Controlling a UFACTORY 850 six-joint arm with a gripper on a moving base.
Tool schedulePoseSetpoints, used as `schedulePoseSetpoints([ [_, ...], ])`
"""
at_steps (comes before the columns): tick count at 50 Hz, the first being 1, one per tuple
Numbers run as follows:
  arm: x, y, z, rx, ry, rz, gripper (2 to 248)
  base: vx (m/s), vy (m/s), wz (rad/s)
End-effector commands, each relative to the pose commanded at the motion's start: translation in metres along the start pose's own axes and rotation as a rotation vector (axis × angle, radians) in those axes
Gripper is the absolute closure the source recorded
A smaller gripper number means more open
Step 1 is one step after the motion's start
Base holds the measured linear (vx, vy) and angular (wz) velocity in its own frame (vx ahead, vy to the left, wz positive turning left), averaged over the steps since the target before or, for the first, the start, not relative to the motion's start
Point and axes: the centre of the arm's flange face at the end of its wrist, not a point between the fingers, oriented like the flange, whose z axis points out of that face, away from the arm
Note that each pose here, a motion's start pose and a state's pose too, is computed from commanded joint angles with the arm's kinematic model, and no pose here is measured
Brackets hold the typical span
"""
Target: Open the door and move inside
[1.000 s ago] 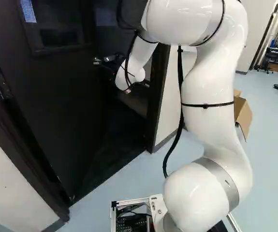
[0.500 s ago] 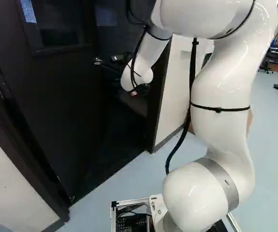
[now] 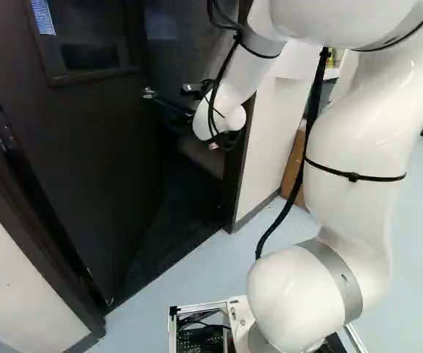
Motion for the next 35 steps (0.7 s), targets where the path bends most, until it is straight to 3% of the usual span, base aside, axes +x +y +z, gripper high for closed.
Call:
schedulePoseSetpoints([
  [35, -0.020, 0.026, -0.067, -0.100, -0.004, 0.051, 3, 0.000, 0.000, 0.000],
])
